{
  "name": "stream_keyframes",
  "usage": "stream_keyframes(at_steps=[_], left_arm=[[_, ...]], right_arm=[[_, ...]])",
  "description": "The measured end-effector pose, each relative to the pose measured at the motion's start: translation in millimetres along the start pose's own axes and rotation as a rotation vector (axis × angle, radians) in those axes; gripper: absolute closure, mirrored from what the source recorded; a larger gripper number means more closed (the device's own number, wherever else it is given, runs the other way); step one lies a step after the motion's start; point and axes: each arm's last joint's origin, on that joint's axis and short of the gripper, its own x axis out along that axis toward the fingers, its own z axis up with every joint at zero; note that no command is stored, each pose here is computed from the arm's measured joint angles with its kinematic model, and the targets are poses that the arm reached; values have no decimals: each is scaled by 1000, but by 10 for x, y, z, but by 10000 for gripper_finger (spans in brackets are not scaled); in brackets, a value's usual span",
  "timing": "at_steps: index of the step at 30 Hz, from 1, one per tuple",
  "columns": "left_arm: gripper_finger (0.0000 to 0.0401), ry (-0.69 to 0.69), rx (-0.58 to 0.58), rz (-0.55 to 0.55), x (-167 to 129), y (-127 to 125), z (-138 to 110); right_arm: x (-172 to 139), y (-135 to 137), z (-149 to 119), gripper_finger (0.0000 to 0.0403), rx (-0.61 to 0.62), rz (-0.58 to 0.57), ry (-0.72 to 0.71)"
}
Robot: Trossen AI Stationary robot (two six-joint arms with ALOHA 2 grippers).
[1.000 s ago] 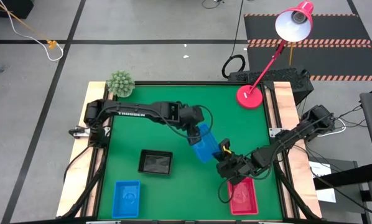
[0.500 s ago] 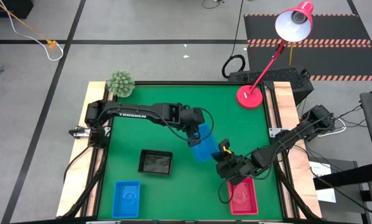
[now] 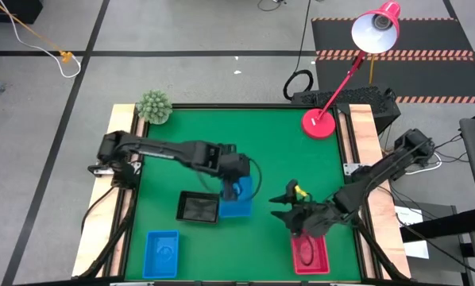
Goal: Stack baskets by color
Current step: Stack the right blue bin on the left stacked blue bins
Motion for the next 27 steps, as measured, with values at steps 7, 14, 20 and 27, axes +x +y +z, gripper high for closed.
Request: stream_keyframes(at_steps=[7,14,20,27], left_arm=[[394,-79,203,-74,-570,-507,-156],[394,-125,274,-181,-1176,-925,-484],[394,-141,237,-263,-1484,-1174,-770],[395,-105,135,-290,-1495,-1306,-1135]], right_arm=[[-369,-131,66,189,113,45,-103],[-510,-142,82,200,174,137,-150],[-523,-129,86,208,215,146,-152],[-538,-115,91,240,312,160,-150]])
